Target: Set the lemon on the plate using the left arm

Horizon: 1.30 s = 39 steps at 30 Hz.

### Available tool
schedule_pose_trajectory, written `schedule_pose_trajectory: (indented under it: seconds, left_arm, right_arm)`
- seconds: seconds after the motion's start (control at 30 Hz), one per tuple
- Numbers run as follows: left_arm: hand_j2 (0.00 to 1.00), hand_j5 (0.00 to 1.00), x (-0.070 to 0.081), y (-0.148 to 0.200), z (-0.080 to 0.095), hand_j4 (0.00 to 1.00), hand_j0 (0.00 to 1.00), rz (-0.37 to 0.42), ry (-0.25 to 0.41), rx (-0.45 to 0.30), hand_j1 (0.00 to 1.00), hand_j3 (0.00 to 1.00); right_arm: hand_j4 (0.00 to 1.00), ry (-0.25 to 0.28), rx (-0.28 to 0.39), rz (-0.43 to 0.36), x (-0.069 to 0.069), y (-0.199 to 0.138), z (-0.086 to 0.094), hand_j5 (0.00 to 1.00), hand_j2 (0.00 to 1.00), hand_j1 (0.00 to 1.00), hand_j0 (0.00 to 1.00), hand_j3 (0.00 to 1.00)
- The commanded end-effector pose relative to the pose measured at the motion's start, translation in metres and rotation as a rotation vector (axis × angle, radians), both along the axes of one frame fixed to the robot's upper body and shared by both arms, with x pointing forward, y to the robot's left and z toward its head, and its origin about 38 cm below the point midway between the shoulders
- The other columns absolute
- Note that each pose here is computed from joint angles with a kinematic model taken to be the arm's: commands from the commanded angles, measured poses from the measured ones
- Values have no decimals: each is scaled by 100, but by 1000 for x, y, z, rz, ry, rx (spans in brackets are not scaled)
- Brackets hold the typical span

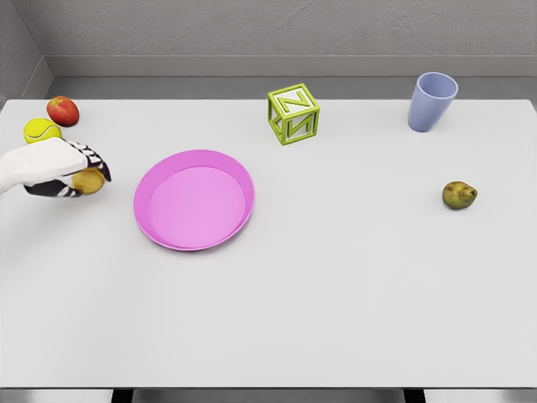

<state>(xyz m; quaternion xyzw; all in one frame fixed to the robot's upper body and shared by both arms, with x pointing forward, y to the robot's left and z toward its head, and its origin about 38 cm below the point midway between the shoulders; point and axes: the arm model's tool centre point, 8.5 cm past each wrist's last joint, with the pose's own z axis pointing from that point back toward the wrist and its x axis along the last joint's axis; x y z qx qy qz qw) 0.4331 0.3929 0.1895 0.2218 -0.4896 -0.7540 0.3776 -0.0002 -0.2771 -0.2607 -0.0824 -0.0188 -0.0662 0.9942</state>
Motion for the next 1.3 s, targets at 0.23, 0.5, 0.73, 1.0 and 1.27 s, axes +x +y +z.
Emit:
schedule_pose_trajectory:
  seconds: [0.23, 0.5, 0.73, 1.0, 1.27]
  left_arm:
    - [61, 61, -1, -24, 5, 61, 61, -54, -16, -59, 61, 61]
    - [61, 61, -4, -52, 8, 61, 61, -125, -31, -94, 61, 61]
    - [61, 61, -9, -67, 11, 61, 61, -171, -44, -105, 61, 61]
    - [100, 100, -9, -78, 24, 100, 100, -204, -79, -116, 100, 100]
    - [100, 100, 1, 30, 18, 100, 100, 92, -36, -79, 100, 100]
  right_arm:
    - [100, -1, 0, 1, 1, 0, 0, 100, 100, 100, 100, 100]
    - [100, 0, 0, -1, 0, 0, 0, 100, 100, 100, 100, 100]
    - [100, 0, 0, -1, 0, 0, 0, 100, 100, 100, 100, 100]
    - [100, 0, 0, 1, 0, 0, 0, 100, 100, 100, 100, 100]
    - [100, 0, 1, 1, 0, 0, 0, 100, 100, 100, 100, 100]
